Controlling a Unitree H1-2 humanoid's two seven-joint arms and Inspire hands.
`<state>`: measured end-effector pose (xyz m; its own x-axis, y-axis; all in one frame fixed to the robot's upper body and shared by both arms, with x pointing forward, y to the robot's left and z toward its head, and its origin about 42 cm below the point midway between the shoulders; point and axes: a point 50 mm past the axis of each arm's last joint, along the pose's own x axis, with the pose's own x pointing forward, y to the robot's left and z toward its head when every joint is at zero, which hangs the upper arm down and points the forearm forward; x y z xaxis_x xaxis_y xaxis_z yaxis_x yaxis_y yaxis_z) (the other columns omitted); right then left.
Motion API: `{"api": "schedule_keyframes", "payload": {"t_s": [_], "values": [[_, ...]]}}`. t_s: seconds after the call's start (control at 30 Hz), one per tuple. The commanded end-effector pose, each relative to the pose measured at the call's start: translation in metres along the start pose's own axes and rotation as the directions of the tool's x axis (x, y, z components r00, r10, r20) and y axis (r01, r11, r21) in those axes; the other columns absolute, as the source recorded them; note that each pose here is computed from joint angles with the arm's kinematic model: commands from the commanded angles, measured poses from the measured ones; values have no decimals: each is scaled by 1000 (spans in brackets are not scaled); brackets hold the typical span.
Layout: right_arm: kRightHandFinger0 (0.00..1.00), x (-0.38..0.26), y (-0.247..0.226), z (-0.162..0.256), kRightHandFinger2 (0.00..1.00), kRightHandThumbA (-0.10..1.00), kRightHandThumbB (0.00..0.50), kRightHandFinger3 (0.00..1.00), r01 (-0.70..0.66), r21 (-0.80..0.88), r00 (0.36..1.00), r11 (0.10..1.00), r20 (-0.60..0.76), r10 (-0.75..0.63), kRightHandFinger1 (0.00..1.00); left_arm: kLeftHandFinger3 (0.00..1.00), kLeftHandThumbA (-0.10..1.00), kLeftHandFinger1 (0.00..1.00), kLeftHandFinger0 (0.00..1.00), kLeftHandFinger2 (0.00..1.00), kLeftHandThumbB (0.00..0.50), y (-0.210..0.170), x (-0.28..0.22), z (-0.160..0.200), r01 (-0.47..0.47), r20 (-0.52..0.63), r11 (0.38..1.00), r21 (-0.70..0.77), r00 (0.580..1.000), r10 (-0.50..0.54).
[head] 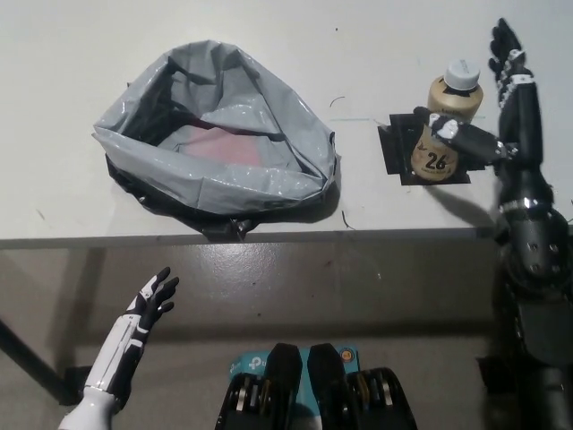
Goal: Use the right hand to pick up a bottle of protein shake and place it into a plastic bag on the left side
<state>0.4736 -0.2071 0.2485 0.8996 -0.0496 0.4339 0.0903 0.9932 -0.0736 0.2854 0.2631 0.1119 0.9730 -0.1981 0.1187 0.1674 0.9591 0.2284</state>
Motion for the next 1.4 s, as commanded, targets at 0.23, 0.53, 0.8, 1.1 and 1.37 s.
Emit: {"api": "schedule_keyframes", "payload": {"t_s": [0.23, 0.53, 0.8, 1.1, 1.37], "values": [[1000, 44, 9, -2, 1000, 959, 438, 1000, 61, 33, 998, 998, -34, -60, 1000, 1000, 1000, 1000, 1000, 1000, 327, 4, 2, 13, 10, 65, 1000, 19, 998, -11], [1000, 50, 5, -9, 1000, 960, 441, 1000, 75, 50, 996, 996, -61, -72, 1000, 1000, 1000, 1000, 1000, 1000, 349, 7, 2, 15, 10, 67, 1000, 19, 998, -11], [1000, 51, 7, -14, 1000, 939, 460, 1000, 81, 81, 993, 993, -95, -73, 1000, 1000, 1000, 1000, 1000, 1000, 341, 7, 1, 14, 3, 72, 999, 39, 997, -6], [1000, 62, 19, -10, 1000, 869, 464, 1000, 85, 134, 993, 987, -96, -73, 1000, 1000, 1000, 1000, 1000, 1000, 333, 9, 4, 15, 6, 83, 999, 46, 996, -10], [33, 72, 23, 7, 252, 608, 434, 461, 138, 151, 989, 979, -78, -128, 56, 1000, 1000, 1000, 1000, 1000, 335, 8, 6, 16, 2, 91, 999, 49, 996, -7]]}}
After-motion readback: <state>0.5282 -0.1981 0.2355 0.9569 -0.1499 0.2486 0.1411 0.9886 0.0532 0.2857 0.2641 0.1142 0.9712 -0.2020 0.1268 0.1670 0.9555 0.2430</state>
